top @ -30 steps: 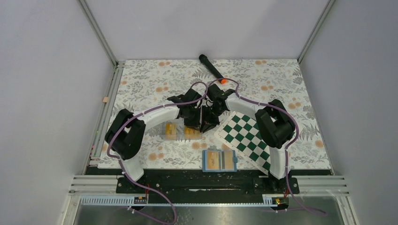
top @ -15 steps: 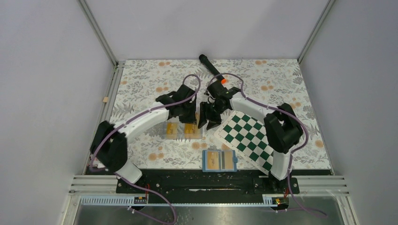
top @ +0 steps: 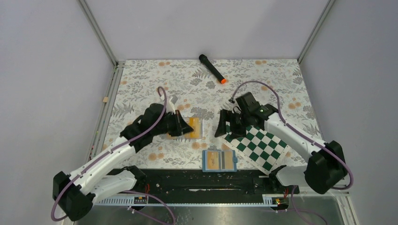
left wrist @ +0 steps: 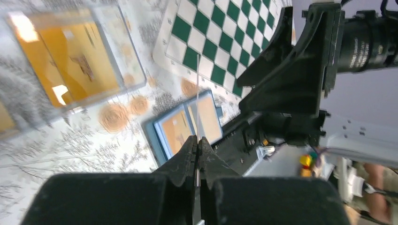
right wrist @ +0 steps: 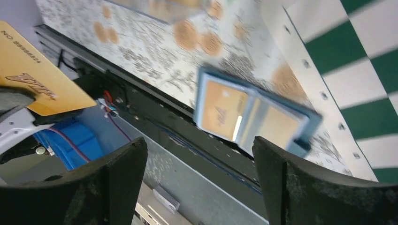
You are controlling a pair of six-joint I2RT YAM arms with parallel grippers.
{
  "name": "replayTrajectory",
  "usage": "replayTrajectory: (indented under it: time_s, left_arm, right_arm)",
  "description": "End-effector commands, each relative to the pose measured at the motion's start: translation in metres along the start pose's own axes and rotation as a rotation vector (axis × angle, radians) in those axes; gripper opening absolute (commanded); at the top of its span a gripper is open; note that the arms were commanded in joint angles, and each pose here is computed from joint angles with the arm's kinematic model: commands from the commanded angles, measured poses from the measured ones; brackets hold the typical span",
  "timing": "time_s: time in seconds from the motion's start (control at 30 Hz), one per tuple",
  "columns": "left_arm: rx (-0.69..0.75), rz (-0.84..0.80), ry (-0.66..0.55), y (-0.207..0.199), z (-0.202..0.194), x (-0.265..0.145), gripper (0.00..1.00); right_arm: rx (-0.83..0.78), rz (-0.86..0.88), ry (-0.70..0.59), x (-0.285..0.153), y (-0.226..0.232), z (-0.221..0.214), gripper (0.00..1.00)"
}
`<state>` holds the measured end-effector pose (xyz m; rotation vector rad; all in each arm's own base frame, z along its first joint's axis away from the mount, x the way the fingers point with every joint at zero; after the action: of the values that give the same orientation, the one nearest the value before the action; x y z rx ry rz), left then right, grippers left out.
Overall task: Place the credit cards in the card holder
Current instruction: Insert the credit card into the card holder.
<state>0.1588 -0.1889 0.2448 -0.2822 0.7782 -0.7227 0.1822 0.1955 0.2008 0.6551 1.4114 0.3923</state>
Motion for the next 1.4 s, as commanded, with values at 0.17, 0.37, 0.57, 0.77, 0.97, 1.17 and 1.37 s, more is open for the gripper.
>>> replayTrajectory:
  time_s: [0.17,0.37,0.57,0.77,0.97,1.17,1.37]
  left_arm:
    - [-0.295,-0.502,-0.143,-0.014,-0.061,0.009,0.00]
    - [-0.298,-0.493,-0.029,-0.026,-0.086,0.034,0.00]
    - [-0.312,-0.415,0.052,-0.030,-0.096,0.062,0.00]
    - [-0.331,-0.303,0.095,-0.029,-0.109,0.084,0.00]
    - [-0.341,-0.219,0.095,-0.025,-0.118,0.098,0.00]
    - [-0.319,-0.196,0.078,-0.024,-0.122,0.110,0.00]
    - [-0.320,-0.226,0.092,-0.025,-0.126,0.122,0.00]
  right_arm:
    - [0.176,-0.055,0.042,0.002,-0.084,-0.043,0.86]
    - [0.268,-0.091,0.025,0.004,-0.111,-0.049,0.76]
    - [0.292,-0.128,0.056,0.015,-0.120,-0.045,0.70]
    - [0.312,-0.125,0.097,0.027,-0.124,-0.044,0.64]
    - [0.352,-0.107,0.138,0.039,-0.133,-0.050,0.61]
    - [0.384,-0.080,0.174,0.049,-0.140,-0.057,0.58]
    - [0.386,-0.092,0.184,0.052,-0.144,-0.058,0.51]
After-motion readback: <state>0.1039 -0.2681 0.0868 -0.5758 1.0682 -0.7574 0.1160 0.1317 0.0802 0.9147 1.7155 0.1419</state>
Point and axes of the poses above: each gripper's point midway between its finger pads, its own x axis out along the fingers, its own y axis along the line the jaws close on, z = x × y, the point moved 8 cm from there along -x, back along the fingers, and after that the axes turned 15 degrees about x, right-handed, at the moved point
